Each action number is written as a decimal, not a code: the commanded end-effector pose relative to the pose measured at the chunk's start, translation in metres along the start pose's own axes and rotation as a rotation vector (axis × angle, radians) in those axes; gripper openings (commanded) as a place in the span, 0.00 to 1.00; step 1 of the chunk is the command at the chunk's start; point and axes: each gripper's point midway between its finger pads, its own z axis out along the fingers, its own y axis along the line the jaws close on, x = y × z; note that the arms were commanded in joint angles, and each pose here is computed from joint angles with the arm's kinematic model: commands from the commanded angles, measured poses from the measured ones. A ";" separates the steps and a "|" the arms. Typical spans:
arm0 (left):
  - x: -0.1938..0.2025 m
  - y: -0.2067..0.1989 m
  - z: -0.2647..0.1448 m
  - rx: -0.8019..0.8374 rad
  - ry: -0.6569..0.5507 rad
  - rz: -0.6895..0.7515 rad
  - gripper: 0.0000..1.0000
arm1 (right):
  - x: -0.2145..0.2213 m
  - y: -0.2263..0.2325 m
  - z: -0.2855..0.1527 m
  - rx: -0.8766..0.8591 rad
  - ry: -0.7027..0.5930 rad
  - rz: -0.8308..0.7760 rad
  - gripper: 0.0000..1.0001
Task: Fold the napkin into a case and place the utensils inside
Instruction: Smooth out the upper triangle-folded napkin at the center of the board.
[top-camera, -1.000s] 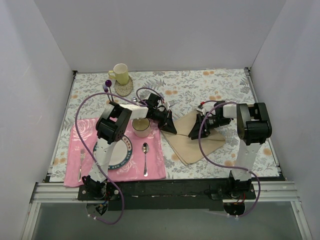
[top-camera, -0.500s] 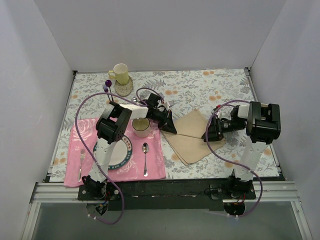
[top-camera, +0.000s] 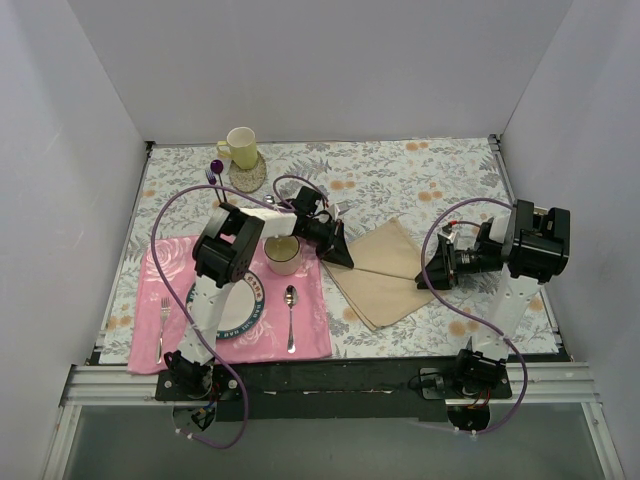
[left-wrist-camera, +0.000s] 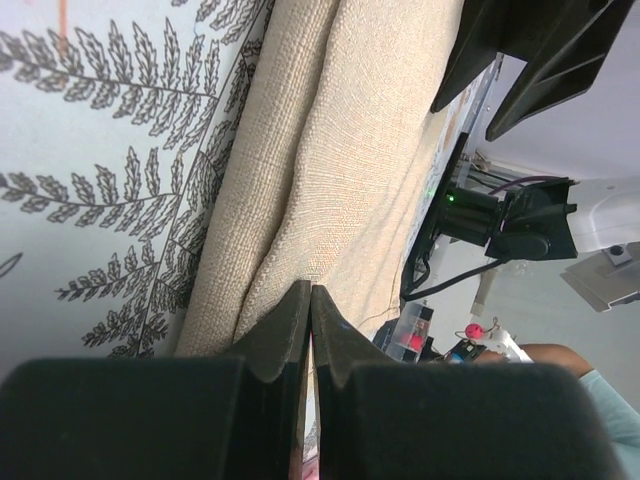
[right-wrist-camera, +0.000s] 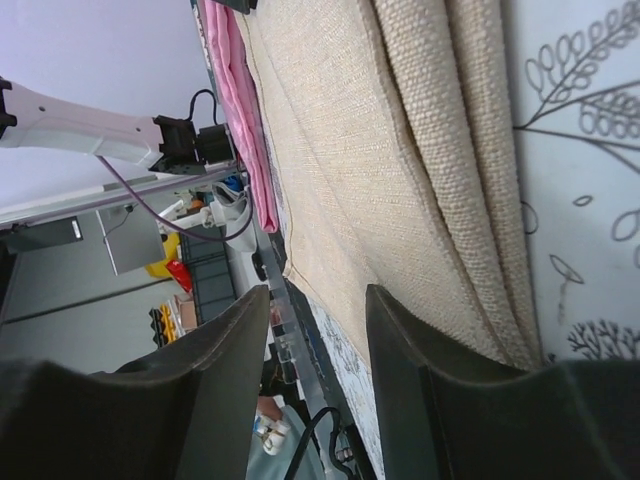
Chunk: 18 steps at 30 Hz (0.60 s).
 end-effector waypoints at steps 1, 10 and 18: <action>0.017 0.049 0.011 -0.148 0.034 -0.049 0.00 | -0.001 -0.003 -0.004 0.019 0.011 -0.035 0.50; -0.039 -0.050 -0.003 -0.010 -0.053 0.331 0.06 | -0.030 0.073 -0.022 -0.006 -0.044 -0.244 0.40; -0.064 -0.084 -0.029 -0.087 -0.133 0.459 0.17 | -0.092 0.062 -0.017 0.244 -0.046 -0.495 0.34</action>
